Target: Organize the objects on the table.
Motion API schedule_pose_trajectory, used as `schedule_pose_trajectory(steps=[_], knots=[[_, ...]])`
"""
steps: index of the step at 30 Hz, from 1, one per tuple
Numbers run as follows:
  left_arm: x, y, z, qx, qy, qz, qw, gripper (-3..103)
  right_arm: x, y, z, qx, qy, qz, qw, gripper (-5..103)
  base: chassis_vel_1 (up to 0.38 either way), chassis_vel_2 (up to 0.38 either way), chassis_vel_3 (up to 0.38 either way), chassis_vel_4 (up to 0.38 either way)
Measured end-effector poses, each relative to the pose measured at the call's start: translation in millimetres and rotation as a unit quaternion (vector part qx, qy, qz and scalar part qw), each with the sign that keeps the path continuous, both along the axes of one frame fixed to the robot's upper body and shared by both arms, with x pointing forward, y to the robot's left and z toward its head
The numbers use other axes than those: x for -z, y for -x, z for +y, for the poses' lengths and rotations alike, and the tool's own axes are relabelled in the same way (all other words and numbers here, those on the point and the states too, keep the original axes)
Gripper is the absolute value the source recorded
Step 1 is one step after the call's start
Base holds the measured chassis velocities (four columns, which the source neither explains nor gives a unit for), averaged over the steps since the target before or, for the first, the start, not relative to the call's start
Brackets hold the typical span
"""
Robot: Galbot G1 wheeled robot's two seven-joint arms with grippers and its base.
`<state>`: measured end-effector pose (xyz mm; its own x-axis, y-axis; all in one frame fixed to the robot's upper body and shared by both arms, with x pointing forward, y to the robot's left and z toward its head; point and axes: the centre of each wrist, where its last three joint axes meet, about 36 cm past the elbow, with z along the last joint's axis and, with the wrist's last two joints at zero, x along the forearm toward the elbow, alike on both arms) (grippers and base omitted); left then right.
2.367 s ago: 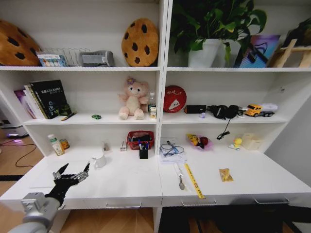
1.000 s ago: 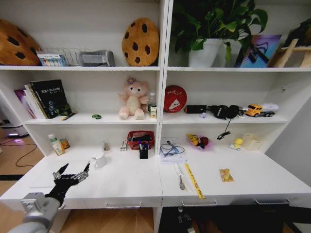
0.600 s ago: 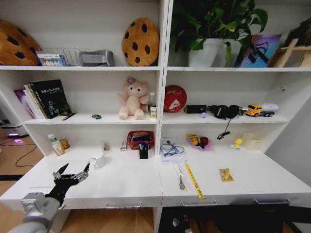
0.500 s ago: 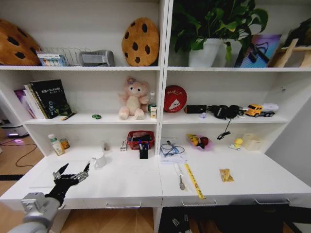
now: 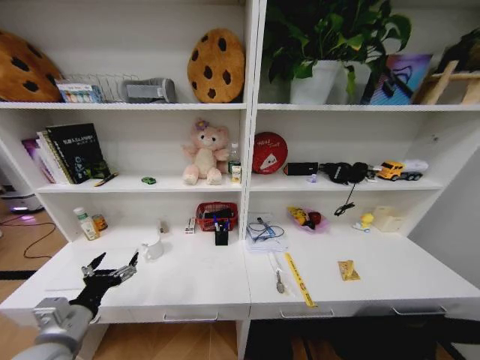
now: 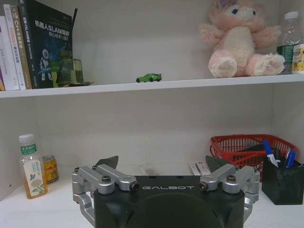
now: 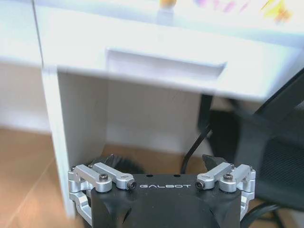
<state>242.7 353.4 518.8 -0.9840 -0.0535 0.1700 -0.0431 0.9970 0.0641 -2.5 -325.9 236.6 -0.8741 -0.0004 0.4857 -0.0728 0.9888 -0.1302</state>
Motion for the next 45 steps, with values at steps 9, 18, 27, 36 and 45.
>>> schedule_pose_trajectory(steps=[9, 18, 27, 36, 45], knots=[[0, 0, 0, 0.0, 0.0, 0.0, 1.0, 100, -110, -45, -10, 0.024, 0.009, -0.182, 0.983, 100, 0.0, 0.0, 0.0, 0.0], [0, 0, 0, 0.0, 0.0, 0.0, 1.0, 100, -194, -166, -42, 0.09, -0.007, -0.299, 0.95, 100, 0.0, 0.0, 0.0, 0.0], [0, 0, 0, 0.0, 0.0, 0.0, 1.0, 100, -221, -240, -66, 0.104, -0.009, -0.333, 0.937, 100, -0.026, -0.028, 0.028, 0.023], [0, 0, 0, 0.0, 0.0, 0.0, 1.0, 100, -210, -253, -56, 0.101, -0.019, -0.317, 0.943, 100, -0.182, -0.163, 0.179, 0.186], [0, 0, 0, 0.001, 0.0, 0.0, 1.0, 100, -233, -287, -23, 0.073, -0.088, -0.245, 0.963, 100, -0.151, -0.181, 0.166, 0.159]])
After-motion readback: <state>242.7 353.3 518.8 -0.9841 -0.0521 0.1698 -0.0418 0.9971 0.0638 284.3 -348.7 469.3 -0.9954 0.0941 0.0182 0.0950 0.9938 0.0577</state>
